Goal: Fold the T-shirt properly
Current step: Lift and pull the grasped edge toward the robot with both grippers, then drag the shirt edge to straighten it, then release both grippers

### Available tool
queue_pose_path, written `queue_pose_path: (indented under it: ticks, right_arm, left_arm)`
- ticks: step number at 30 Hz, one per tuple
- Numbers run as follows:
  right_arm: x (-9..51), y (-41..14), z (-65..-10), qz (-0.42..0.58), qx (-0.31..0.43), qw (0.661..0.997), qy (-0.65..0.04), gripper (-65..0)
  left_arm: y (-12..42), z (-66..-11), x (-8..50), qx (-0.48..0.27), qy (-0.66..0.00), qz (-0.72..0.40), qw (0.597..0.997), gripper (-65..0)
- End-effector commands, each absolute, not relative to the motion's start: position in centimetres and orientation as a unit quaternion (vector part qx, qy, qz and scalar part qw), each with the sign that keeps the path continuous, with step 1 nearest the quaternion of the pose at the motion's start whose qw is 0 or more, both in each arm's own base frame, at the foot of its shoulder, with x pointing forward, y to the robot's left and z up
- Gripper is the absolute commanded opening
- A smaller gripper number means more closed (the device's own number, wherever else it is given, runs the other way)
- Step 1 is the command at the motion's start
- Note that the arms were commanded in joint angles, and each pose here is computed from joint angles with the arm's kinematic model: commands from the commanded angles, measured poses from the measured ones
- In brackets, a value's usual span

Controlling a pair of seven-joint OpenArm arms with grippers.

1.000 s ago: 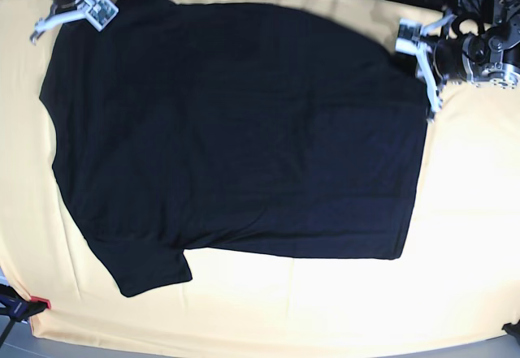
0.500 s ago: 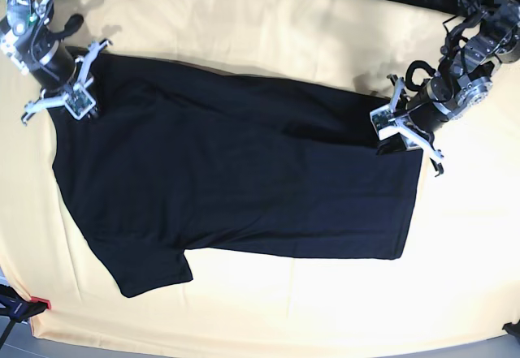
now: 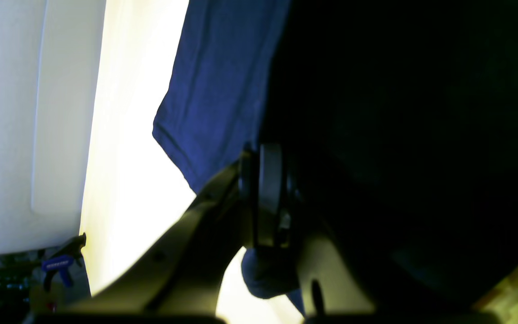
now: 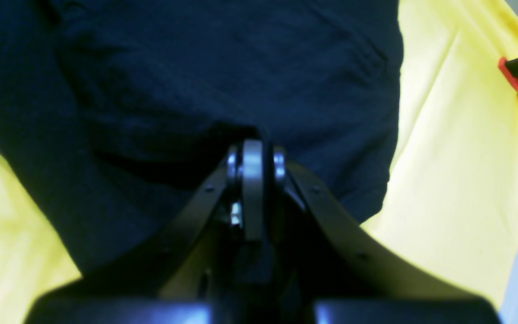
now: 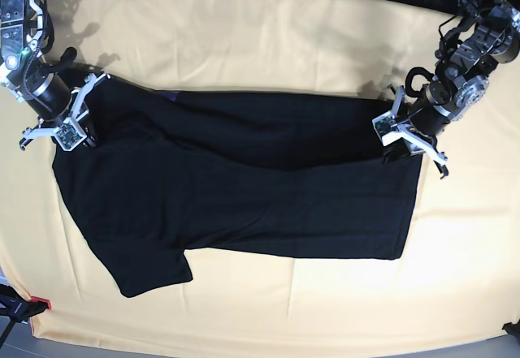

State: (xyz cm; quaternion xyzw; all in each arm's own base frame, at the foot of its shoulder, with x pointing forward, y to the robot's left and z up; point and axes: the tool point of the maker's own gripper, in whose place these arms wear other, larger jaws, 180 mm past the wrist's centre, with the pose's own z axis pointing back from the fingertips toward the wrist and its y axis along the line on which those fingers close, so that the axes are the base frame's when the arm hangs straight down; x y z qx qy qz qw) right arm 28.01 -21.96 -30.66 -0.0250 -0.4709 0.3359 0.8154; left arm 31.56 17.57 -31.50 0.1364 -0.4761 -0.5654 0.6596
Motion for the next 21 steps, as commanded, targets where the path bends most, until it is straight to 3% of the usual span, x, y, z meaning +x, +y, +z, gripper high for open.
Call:
queue_pose_path:
  ticks: [1,3,4,6,7,15,21]
  right_arm:
    - [28.7,-22.1,-29.3,0.340,-0.031,0.803,-0.489,-54.2]
    - [28.7,-22.2,-29.4,0.341,-0.034,0.805,-0.484,-31.8]
    - [28.6,-22.3,-29.4,0.341,-0.034,0.805,-0.484,-24.6]
    - [28.4,-21.9,-29.5,0.345,-0.020,0.807,-0.479,-22.1]
    - [28.0,-21.4,-29.6,0.356,-0.004,0.807,-0.471,-22.1]
    - [24.2,-20.0,-30.4,0.397,0.051,0.841,-0.363,-22.2]
    - [20.0,-20.9,-33.5,0.402,0.057,0.865,-0.295,-22.2]
  left_arm:
    - [17.6,-30.0,32.3,0.145,-0.493,-0.569,0.642,-65.0]
    - [17.7,-30.1,32.2,0.147,-0.488,-0.573,0.642,-51.0]
    - [17.8,-30.3,32.0,0.146,-0.479,-0.578,0.644,-42.3]
    - [17.5,-30.8,31.2,0.124,-0.460,-0.592,0.650,-29.3]
    - [17.1,-30.9,30.6,0.107,-0.450,-0.601,0.651,-27.4]
    - [16.7,-30.7,25.1,0.020,-0.345,-0.699,0.627,-27.5]
    - [18.4,-32.6,22.0,-0.028,-0.267,-0.727,0.632,-27.5]
